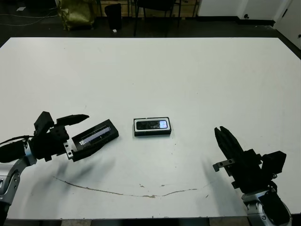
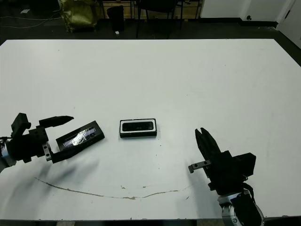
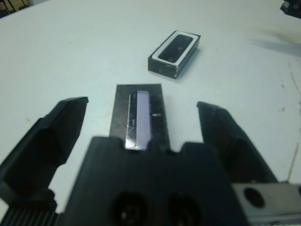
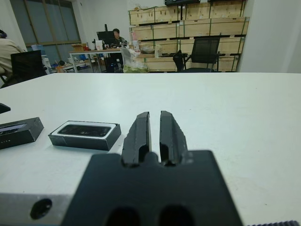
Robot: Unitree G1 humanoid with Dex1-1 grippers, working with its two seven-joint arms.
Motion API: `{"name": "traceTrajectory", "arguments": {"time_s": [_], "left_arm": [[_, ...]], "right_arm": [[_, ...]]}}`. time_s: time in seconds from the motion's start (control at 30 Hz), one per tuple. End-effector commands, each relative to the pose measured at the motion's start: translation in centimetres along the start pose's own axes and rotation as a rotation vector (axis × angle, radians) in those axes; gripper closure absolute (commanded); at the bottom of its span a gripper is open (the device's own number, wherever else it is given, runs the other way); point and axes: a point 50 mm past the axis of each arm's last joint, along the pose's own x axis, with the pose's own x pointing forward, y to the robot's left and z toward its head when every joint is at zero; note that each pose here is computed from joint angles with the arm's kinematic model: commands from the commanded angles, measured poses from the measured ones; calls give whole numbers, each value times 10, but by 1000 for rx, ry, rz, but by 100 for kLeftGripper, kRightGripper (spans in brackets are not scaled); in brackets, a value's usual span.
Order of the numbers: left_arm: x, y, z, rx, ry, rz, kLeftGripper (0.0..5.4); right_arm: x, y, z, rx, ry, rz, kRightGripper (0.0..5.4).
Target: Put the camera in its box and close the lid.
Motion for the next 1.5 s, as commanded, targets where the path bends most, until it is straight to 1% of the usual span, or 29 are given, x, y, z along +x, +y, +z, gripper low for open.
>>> {"name": "traceTrajectory", "arguments": {"time_s": [0.03,0.13,0.2,0.4,0.5,0.67,0.83,0.9,1.0,1.17,1.33,1.43,1.5], "left_arm": [[-1,1,-7,-30,27,-20,1],[-1,3,-11,-23,45,-30,1],[-2,4,-12,5,61,-25,1],[-4,7,-20,-15,92,-17,1],[-5,9,-24,-12,108,-10,1],[-6,10,-30,-35,116,3,1],[-6,12,-36,-59,134,5,1],[-6,12,-37,-40,134,1,1],[-5,11,-40,-76,133,-11,1],[-2,8,-41,-64,160,-30,1],[1,5,-42,-136,152,-84,1],[2,4,-41,-141,152,-94,1],[2,3,-39,-142,153,-106,23]], "right_arm": [[-3,-1,-3,-10,45,-7,540],[-4,0,-3,0,52,-11,540],[-4,0,-4,2,47,-8,540],[-4,-1,-5,7,39,5,540],[-4,0,-4,12,54,-5,540],[-4,-1,-5,15,34,8,540],[-5,-1,-4,8,43,8,540],[-5,0,-3,10,48,7,540],[-5,-1,-4,29,46,9,540],[-5,0,-4,18,47,3,540],[-5,-1,-4,16,56,-2,540],[-5,-2,-4,12,50,4,540],[-5,-3,-4,11,48,2,540]]}}
